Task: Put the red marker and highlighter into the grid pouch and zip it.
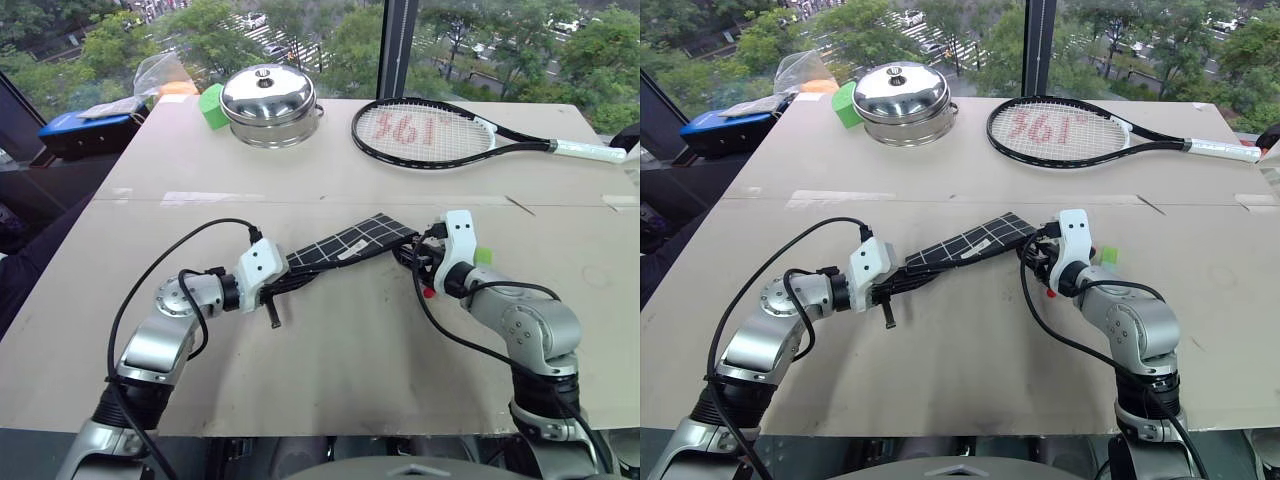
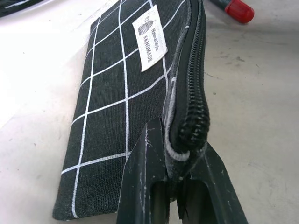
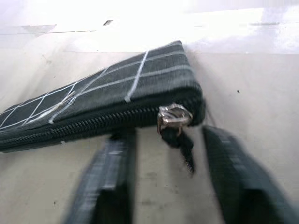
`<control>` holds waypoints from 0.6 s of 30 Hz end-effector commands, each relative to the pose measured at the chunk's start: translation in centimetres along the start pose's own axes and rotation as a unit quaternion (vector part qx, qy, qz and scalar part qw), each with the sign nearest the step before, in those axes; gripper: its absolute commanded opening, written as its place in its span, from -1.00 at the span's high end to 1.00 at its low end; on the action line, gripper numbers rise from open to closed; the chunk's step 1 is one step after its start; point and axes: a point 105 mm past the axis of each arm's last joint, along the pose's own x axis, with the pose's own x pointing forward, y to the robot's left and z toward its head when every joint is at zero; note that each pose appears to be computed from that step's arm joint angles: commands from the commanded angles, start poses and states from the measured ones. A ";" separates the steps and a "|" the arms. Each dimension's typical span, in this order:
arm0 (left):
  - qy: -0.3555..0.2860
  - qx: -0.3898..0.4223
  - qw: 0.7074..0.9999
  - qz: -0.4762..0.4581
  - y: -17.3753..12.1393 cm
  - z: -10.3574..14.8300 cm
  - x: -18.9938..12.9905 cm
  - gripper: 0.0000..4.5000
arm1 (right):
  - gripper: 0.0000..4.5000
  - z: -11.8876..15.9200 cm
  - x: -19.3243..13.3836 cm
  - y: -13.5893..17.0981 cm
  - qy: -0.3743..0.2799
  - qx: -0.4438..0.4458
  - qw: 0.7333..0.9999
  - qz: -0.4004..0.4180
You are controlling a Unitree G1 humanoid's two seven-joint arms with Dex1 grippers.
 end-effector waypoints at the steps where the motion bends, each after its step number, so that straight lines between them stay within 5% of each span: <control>1: -0.016 0.019 1.000 -0.002 -0.1 1.4 -0.3 1.00 | 0.82 1.1 -0.3 0.4 -0.024 -0.035 0.999 0.011; 2: -0.016 0.019 1.000 -0.002 -0.1 1.4 -0.3 1.00 | 0.99 1.0 -0.3 0.4 -0.024 -0.042 0.999 0.012; 18: -0.018 0.018 0.999 0.030 0.5 1.8 0.4 1.00 | 0.99 0.3 -2.2 1.7 0.016 -0.103 0.992 0.072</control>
